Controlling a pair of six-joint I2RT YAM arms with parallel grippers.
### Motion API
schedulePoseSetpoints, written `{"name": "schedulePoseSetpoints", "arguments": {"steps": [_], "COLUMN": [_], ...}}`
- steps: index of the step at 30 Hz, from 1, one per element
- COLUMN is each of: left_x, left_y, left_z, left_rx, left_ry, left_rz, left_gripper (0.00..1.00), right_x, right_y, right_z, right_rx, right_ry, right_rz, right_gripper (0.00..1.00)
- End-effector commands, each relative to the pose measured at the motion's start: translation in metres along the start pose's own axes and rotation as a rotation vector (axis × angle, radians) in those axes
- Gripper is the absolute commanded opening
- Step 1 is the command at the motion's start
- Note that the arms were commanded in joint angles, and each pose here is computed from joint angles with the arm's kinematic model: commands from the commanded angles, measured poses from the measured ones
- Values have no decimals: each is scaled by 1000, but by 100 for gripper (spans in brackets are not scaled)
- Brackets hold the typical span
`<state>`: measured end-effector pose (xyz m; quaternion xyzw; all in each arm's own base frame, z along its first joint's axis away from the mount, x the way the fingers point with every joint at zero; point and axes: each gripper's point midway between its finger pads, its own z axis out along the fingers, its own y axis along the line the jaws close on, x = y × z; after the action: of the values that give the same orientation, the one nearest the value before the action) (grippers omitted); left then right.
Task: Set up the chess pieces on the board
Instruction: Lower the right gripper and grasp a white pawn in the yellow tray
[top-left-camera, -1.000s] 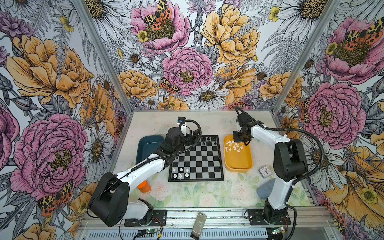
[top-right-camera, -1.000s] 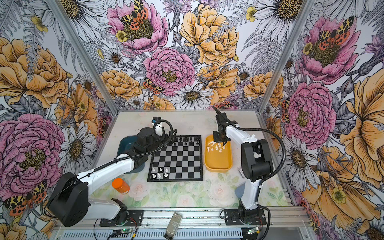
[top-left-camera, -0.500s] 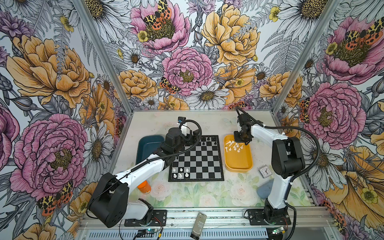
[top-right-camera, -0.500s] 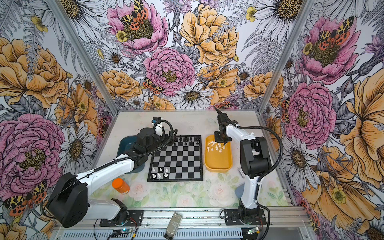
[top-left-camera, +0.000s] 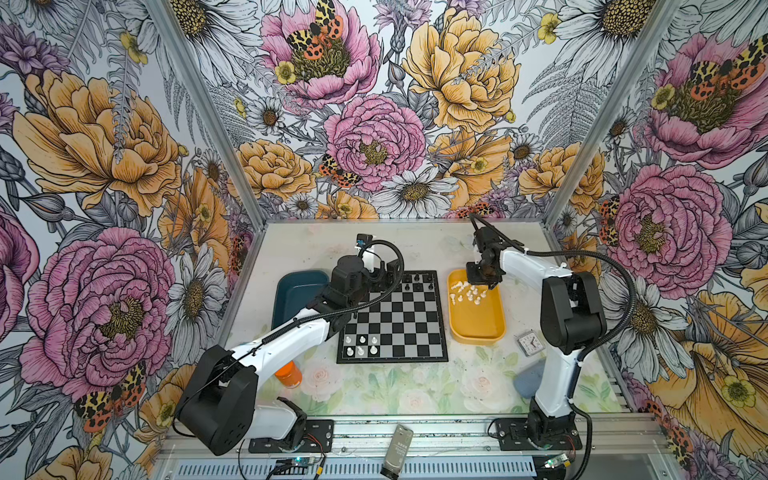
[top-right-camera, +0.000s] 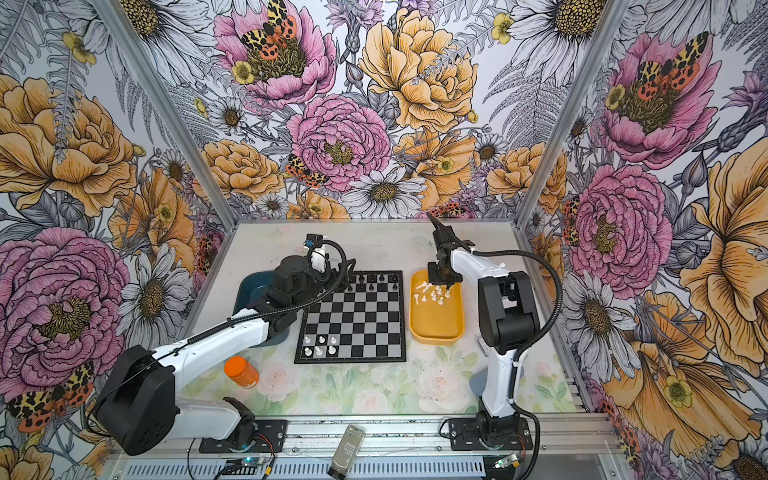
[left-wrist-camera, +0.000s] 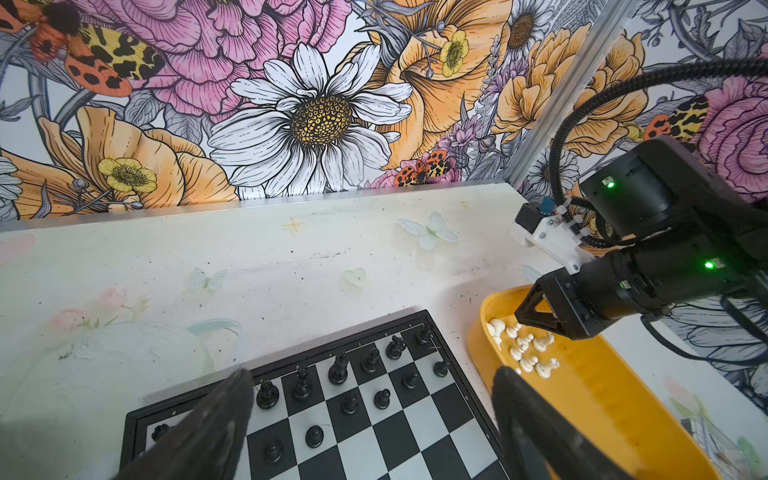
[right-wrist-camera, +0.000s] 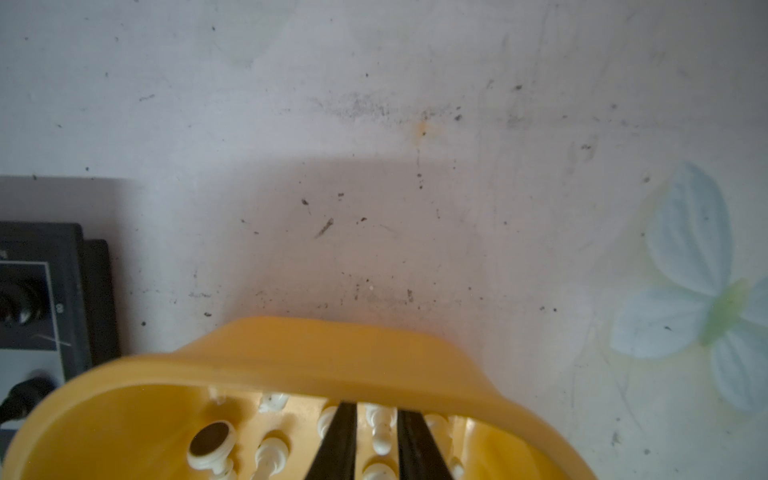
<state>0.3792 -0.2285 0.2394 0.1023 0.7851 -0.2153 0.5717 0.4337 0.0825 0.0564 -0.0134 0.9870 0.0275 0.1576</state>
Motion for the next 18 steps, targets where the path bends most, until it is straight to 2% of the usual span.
{"name": "schedulePoseSetpoints", "arguments": {"steps": [1,18], "left_x": [-14,-13], "left_y": [-7,-9], "left_z": [-5,-5], "left_rx": [13,17], "left_ry": [-40,-37], "left_rz": [12,17], "left_gripper": [91,91], "right_x": [-5,-1], "right_y": [2,2], "right_z": [6,14], "right_rx": [-14,-15], "right_ry": [4,26], "right_rz": [6,10], "right_gripper": [20,19]}}
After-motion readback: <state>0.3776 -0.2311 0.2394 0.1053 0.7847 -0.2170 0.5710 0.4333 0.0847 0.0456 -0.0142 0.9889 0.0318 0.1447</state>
